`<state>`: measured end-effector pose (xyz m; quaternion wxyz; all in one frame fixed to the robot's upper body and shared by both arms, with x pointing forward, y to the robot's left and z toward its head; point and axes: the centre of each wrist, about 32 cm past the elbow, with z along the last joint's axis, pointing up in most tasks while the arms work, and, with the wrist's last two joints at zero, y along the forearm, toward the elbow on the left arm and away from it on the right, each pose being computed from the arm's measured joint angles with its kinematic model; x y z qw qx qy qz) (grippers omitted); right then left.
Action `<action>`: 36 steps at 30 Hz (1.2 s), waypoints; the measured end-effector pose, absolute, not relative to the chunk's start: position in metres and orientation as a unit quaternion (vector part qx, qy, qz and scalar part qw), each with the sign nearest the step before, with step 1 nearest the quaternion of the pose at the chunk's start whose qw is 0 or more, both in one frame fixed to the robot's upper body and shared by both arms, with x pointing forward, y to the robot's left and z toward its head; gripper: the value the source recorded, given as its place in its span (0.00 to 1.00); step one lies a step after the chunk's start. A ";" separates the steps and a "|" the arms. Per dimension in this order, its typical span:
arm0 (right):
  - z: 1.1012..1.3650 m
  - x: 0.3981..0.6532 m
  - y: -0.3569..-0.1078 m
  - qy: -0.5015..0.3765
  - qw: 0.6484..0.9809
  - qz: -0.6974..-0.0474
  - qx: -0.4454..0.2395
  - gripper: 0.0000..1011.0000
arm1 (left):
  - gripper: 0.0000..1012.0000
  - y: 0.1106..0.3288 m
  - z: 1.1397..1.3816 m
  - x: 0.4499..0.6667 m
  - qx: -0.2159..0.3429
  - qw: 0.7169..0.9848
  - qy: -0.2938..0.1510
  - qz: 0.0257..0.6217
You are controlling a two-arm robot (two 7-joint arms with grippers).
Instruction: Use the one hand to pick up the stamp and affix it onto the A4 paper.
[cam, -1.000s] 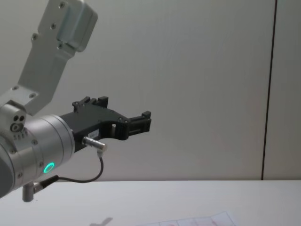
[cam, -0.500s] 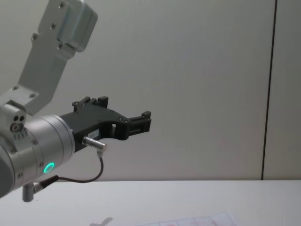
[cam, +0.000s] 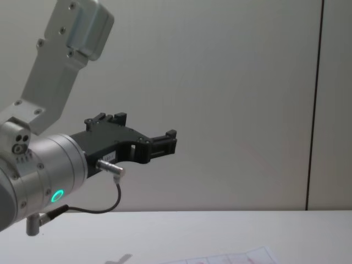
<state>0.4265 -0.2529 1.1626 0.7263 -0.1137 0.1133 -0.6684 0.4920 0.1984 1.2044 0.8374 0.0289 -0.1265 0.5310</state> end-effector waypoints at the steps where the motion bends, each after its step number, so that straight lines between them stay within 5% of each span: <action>1: 1.165 0.427 -0.250 0.111 0.733 -0.662 -0.111 0.22 | 0.99 0.198 1.204 0.492 0.029 0.837 -0.126 0.531; 22: 1.168 0.448 -0.198 0.135 0.819 -0.543 -0.126 0.22 | 0.99 0.198 1.204 0.492 0.029 0.837 -0.126 0.531; 36: 1.155 0.466 -0.169 0.163 0.827 -0.513 -0.162 0.22 | 0.99 0.198 1.204 0.492 0.029 0.837 -0.126 0.531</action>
